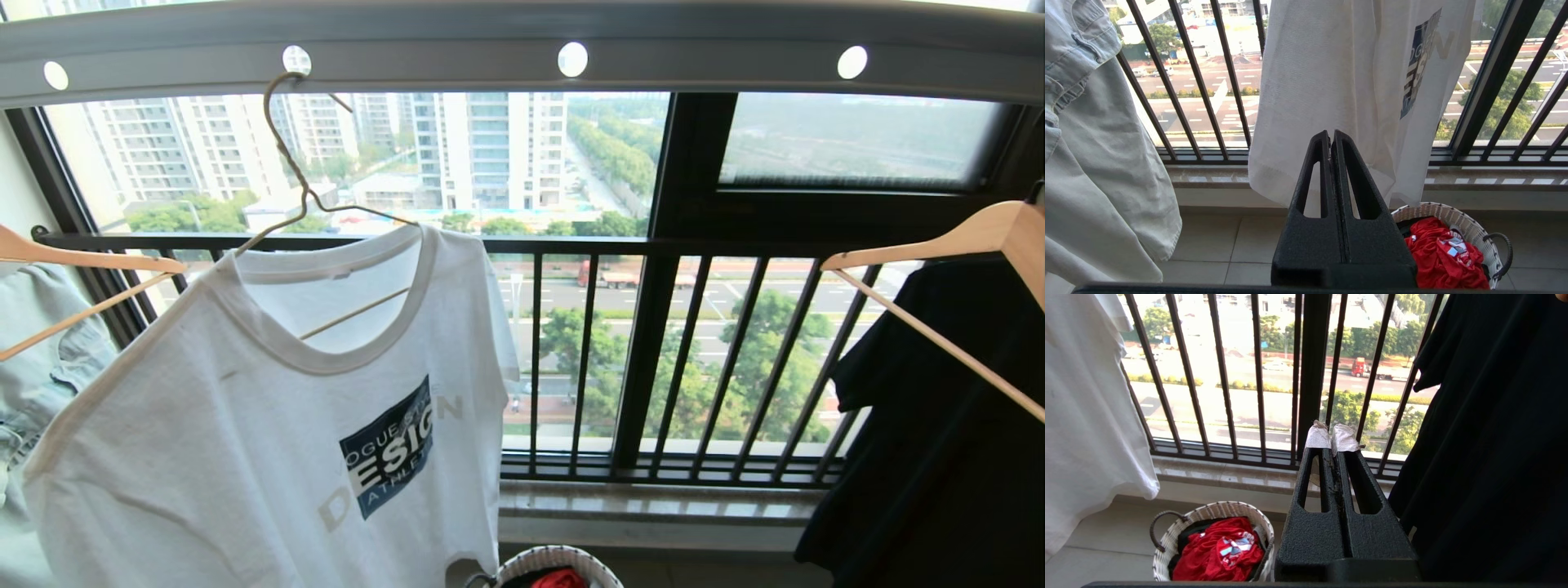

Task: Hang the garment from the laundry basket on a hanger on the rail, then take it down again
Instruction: Take the clothes off the clothes rack

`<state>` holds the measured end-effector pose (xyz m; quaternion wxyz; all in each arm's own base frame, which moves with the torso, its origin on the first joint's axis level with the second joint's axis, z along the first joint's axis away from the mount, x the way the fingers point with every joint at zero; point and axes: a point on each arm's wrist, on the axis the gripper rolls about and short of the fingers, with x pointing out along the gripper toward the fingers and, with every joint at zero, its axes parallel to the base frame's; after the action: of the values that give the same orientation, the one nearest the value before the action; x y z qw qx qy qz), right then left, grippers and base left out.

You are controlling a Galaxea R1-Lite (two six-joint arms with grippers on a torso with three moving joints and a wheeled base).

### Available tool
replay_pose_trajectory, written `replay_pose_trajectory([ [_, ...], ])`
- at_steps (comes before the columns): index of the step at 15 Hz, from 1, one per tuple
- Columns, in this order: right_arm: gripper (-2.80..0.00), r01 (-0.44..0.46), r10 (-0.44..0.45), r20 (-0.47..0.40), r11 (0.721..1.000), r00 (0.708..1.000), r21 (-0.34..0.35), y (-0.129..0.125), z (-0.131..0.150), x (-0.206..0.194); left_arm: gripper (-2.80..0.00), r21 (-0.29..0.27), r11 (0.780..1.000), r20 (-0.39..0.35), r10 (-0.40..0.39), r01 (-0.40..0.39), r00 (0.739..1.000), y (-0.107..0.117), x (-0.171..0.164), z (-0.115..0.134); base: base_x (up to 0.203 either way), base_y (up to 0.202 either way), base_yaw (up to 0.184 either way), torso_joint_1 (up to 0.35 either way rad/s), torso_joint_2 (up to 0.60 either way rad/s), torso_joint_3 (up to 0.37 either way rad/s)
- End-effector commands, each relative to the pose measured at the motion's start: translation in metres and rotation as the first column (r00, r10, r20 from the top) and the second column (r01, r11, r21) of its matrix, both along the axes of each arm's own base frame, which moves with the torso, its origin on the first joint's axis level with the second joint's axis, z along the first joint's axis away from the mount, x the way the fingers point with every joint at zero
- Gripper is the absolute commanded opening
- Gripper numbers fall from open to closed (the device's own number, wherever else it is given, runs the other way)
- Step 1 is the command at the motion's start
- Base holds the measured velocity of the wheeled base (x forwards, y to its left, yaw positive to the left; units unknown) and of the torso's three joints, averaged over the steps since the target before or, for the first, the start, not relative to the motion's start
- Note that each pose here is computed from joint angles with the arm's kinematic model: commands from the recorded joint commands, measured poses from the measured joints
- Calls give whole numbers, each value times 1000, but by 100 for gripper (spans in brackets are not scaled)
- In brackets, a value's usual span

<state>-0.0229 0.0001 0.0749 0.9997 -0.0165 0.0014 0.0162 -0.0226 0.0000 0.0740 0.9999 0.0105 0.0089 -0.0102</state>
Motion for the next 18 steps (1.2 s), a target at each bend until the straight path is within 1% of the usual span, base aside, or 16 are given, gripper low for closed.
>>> replay_pose_trajectory([
  [1,-280,-1,1,-2,1000,1000,-1,0,0,0,-280,0,1000,1,0,0,1000,0,0,0,0,0,0,0,0,0],
  [7,-280,-1,1,-2,1000,1000,-1,0,0,0,-280,1,1000,1,0,0,1000,0,0,0,0,0,0,0,0,0],
  [13,-280,-1,1,-2,1000,1000,-1,0,0,0,-280,-16,1000,2,11,-11,1000,0,0,0,0,0,0,0,0,0],
  [14,-280,-1,1,-1,1000,1000,-1,0,0,0,-280,-18,1000,13,11,-11,1000,0,-1,3,0,0,0,0,0,0],
  [16,-280,-1,1,-3,1000,1000,-1,0,0,0,-280,-48,999,86,7,-3,996,0,-8,28,0,0,0,0,0,0],
  [17,-280,-1,1,-3,1000,1000,-1,0,0,0,-280,-57,998,92,5,0,996,0,-9,41,0,0,0,0,0,0],
  [18,-280,0,0,-2,1000,1000,-1,0,0,0,-280,-62,998,68,2,2,998,0,-5,55,0,0,0,0,0,0],
])
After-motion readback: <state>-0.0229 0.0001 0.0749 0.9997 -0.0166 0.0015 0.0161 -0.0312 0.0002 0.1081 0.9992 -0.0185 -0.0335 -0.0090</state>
